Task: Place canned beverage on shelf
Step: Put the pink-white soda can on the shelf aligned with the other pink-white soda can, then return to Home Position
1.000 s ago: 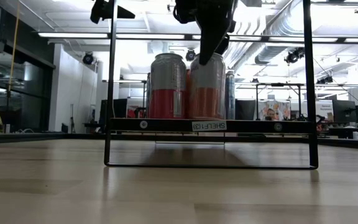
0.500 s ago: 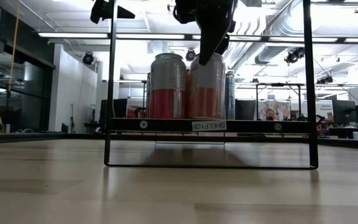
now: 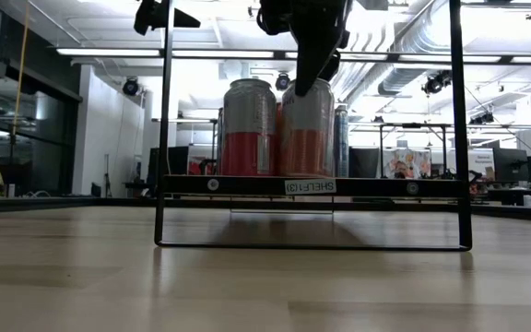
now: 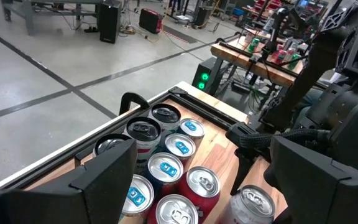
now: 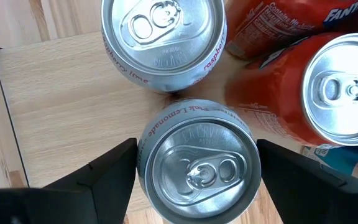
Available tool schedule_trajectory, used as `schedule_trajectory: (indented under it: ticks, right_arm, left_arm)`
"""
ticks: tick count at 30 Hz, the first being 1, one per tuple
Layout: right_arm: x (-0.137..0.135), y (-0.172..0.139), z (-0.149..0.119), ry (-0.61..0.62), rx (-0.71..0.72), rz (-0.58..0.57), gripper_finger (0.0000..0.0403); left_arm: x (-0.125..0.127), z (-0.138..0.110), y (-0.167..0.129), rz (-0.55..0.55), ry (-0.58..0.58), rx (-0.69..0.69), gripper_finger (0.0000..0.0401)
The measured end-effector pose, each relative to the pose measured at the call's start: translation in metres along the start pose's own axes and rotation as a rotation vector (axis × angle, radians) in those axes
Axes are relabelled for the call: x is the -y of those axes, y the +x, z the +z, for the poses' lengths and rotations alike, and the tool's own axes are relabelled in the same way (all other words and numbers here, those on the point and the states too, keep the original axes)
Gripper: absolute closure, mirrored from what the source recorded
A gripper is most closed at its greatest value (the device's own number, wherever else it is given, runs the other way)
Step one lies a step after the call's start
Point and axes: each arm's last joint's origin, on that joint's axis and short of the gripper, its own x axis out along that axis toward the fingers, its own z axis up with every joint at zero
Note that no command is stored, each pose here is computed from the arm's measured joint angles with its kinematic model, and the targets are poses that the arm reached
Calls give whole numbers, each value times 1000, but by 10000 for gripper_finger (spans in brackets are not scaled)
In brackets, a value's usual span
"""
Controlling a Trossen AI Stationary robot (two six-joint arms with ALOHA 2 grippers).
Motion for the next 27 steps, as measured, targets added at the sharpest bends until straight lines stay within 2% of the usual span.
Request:
schedule_trajectory:
  ticks: [5,15,21,27]
  right_arm:
    - [0,0,0,0,0,0,94]
    - [0,-1,0,-3,5,-2,8]
    - [0,-2,0,-50,6,3,11]
    - [3,-20,-4,-119,47,6,12]
  left_arm:
    - [0,0,0,0,0,0,75]
    - [-1,-2,0,8,9,-21,75]
    - [-1,-2,0,9,9,-22,75]
    - [-1,-2,0,8,18,-21,75]
